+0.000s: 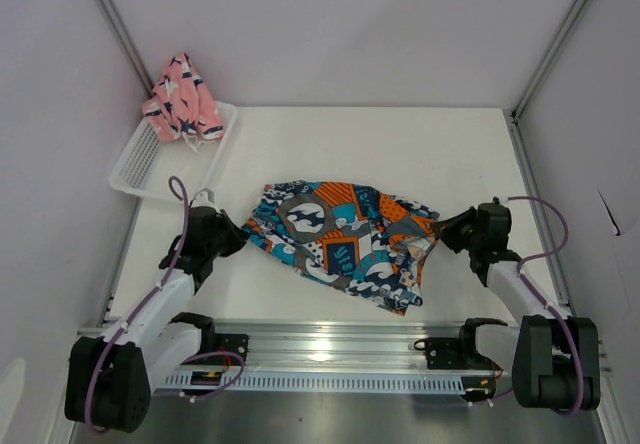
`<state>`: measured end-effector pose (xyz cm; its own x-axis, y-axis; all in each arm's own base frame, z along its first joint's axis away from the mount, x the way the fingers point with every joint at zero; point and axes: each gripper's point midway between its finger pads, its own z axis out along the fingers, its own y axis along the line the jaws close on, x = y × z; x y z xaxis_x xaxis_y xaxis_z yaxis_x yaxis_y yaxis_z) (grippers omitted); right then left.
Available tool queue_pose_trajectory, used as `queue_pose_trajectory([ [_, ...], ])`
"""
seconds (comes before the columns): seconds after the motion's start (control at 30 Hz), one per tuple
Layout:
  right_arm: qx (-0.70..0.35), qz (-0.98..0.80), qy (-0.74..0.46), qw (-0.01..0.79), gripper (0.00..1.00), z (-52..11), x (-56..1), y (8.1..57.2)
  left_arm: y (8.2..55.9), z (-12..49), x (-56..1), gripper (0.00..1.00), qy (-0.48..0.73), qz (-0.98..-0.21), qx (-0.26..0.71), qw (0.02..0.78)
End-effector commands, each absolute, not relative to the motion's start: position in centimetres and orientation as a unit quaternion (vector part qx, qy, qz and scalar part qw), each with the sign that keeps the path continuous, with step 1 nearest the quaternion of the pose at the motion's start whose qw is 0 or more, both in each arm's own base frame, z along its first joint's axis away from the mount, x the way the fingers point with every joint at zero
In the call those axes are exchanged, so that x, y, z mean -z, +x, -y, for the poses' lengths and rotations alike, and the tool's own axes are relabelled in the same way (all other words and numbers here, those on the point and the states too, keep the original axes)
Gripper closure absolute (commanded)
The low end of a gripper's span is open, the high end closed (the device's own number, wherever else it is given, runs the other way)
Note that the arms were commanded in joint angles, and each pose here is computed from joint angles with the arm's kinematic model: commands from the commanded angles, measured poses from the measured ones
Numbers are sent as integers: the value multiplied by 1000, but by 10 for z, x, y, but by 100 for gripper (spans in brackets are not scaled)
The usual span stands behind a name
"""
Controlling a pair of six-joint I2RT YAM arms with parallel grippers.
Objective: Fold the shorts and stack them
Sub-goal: Flatten the shorts out
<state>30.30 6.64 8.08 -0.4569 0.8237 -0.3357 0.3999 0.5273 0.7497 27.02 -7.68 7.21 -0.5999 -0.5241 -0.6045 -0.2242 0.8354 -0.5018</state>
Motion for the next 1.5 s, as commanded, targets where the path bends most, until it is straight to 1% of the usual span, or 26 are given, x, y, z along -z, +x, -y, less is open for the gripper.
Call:
queue_pose_trajectory([
  [0.0, -287, -803, 378, 361, 100, -59, -78, 303, 267, 79, -80, 100, -214, -862, 214, 407],
  [0.1, -293, -802, 377, 360, 100, -58, -76, 304, 252, 86, -72, 100, -202, -866, 233, 393],
  [0.23, -301, -797, 377, 363, 100, -57, -82, 312, 240, 92, -74, 100, -189, -860, 256, 398],
  [0.43, -313, -794, 365, 371, 100, -58, -98, 330, 235, 97, -86, 100, -177, -852, 277, 408],
  [0.47, -315, -796, 359, 372, 100, -59, -100, 333, 242, 100, -104, 100, -172, -843, 287, 421],
  [0.53, -330, -799, 341, 370, 100, -65, -107, 339, 243, 104, -113, 100, -168, -843, 297, 415],
  [0.57, -332, -800, 334, 371, 100, -66, -110, 341, 251, 107, -139, 100, -162, -831, 306, 434],
  [0.63, -349, -801, 316, 370, 100, -72, -118, 345, 257, 109, -163, 100, -157, -824, 316, 444],
  [0.7, -362, -797, 304, 376, 100, -75, -132, 352, 264, 112, -200, 100, -148, -807, 328, 469],
  [0.77, -372, -794, 299, 377, 100, -78, -143, 361, 268, 112, -215, 100, -147, -801, 331, 477],
  [0.8, -376, -793, 299, 374, 100, -79, -145, 364, 272, 113, -237, 100, -142, -790, 336, 493],
  [0.83, -377, -797, 295, 369, 93, -80, -145, 367, 273, 113, -239, 100, -141, -791, 335, 492],
  [0.87, -383, -802, 284, 360, 63, -83, -149, 377, 276, 112, -241, 100, -143, -791, 333, 492],
  [0.9, -383, -811, 267, 354, 55, -85, -147, 378, 277, 113, -246, 100, -141, -789, 335, 495],
  [0.97, -394, -818, 245, 340, 43, -91, -146, 380, 282, 111, -244, 100, -147, -794, 327, 492],
  [1.0, -392, -822, 240, 336, 42, -92, -143, 381, 285, 109, -241, 100, -149, -796, 321, 492],
  [1.07, -382, -832, 226, 333, 35, -93, -136, 376, 291, 108, -244, 100, -154, -795, 318, 494],
  [1.1, -374, -836, 225, 333, 29, -92, -132, 373, 296, 109, -240, 100, -158, -799, 317, 486],
  [1.2, -376, -845, 190, 330, 28, -101, -126, 358, 314, 110, -244, 100, -161, -798, 314, 488],
  [1.27, -373, -850, 150, 340, 31, -114, -125, 341, 325, 106, -253, 100, -161, -798, 299, 497],
  [1.3, -372, -854, 127, 341, 32, -123, -124, 333, 333, 100, -242, 100, -173, -808, 282, 487],
  [1.37, -358, -867, 72, 340, 35, -140, -121, 316, 343, 94, -244, 100, -178, -808, 276, 489],
  [1.47, -335, -880, 32, 337, 38, -152, -115, 301, 354, 82, -234, 100, -194, -811, 265, 484],
])
